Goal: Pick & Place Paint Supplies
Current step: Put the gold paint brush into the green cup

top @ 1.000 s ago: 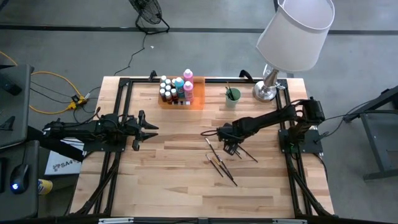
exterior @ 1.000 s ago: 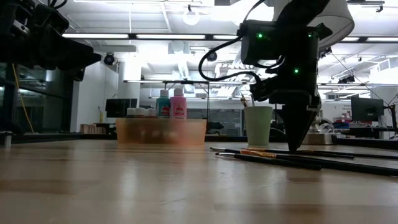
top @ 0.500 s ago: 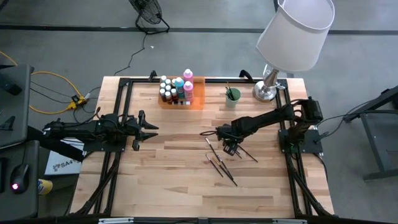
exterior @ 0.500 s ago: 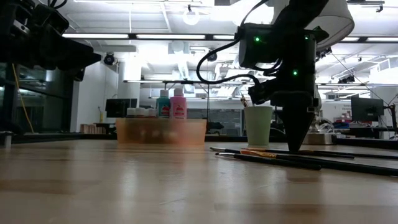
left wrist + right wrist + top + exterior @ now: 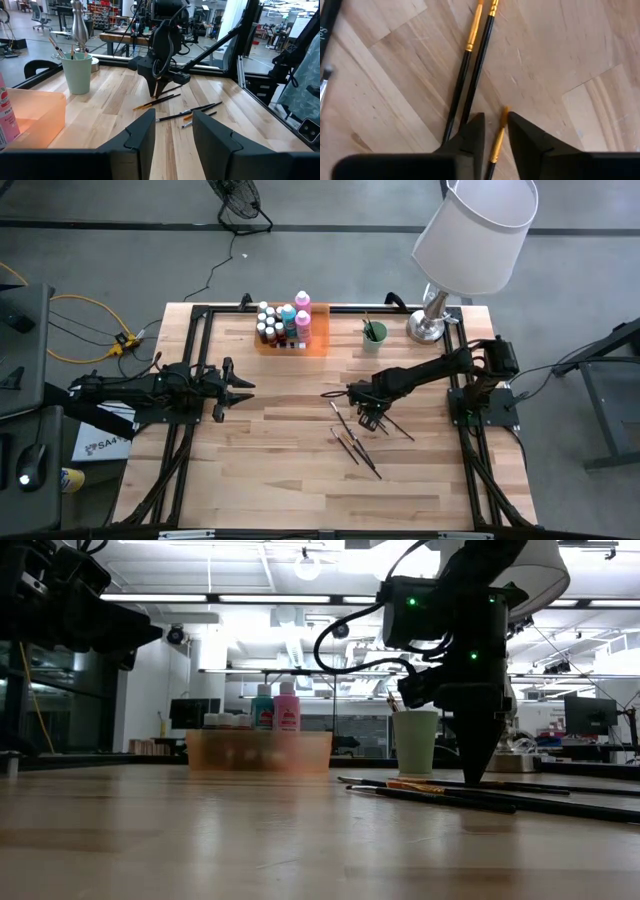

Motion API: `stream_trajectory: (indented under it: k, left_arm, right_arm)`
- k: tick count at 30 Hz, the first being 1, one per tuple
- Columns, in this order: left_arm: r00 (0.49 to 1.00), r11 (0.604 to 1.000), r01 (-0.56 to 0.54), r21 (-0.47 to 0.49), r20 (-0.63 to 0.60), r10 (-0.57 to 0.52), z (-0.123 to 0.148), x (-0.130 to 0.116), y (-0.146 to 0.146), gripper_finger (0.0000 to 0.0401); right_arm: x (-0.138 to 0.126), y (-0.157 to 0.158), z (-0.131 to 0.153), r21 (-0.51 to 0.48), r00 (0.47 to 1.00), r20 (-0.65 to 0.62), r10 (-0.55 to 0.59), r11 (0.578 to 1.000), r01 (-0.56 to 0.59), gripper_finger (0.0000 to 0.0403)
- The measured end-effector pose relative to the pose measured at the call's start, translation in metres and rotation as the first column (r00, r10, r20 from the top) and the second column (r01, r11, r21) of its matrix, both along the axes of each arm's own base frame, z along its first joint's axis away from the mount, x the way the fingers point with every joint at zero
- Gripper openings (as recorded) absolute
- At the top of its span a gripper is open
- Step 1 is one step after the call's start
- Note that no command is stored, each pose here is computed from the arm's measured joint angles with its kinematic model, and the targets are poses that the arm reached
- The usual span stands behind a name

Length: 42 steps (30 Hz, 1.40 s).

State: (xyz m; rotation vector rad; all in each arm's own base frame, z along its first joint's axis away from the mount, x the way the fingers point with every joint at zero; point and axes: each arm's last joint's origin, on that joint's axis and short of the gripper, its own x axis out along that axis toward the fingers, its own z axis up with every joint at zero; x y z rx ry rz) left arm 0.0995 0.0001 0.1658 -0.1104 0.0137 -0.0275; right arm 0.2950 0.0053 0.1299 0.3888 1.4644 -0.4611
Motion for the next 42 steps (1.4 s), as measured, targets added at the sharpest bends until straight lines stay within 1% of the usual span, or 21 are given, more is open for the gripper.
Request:
stream_trajectory:
  k: [9,17,21,30,33,38,42]
  left_arm:
    - [1.000,1.000,0.000,0.000,0.000,0.000,0.000,0.000,0.000,0.0126]
    - [1.000,1.000,0.000,0.000,0.000,0.000,0.000,0.000,0.000,0.0126]
    - [1.000,1.000,0.000,0.000,0.000,0.000,0.000,0.000,0.000,0.0126]
    - [1.000,1.000,0.000,0.000,0.000,0.000,0.000,0.000,0.000,0.0126]
    - [1.000,1.000,0.000,0.000,0.000,0.000,0.000,0.000,0.000,0.0126]
    - [1.000,1.000,0.000,0.000,0.000,0.000,0.000,0.000,0.000,0.0126]
    - [1.000,1.000,0.000,0.000,0.000,0.000,0.000,0.000,0.000,0.0126]
  right_arm:
    - [0.000,0.000,0.000,0.002,1.000,-0.002,0.000,1.000,0.000,0.0009]
    - [0.001,0.000,0.001,0.003,1.000,0.020,-0.001,1.000,0.001,0.0003]
    - [0.000,0.004,0.006,-0.019,0.999,0.042,0.014,1.000,-0.013,0.0003]
    - [-0.007,0.014,0.036,-0.113,0.988,0.149,0.028,0.994,-0.011,0.0003]
    - [-0.010,0.015,0.047,-0.163,0.982,0.188,0.031,0.987,0.000,0.0003]
    - [-0.015,0.012,0.068,-0.269,0.960,0.278,0.026,0.962,0.052,0.0003]
    - [-0.021,0.008,0.092,-0.363,0.919,0.393,0.027,0.923,0.128,0.0003]
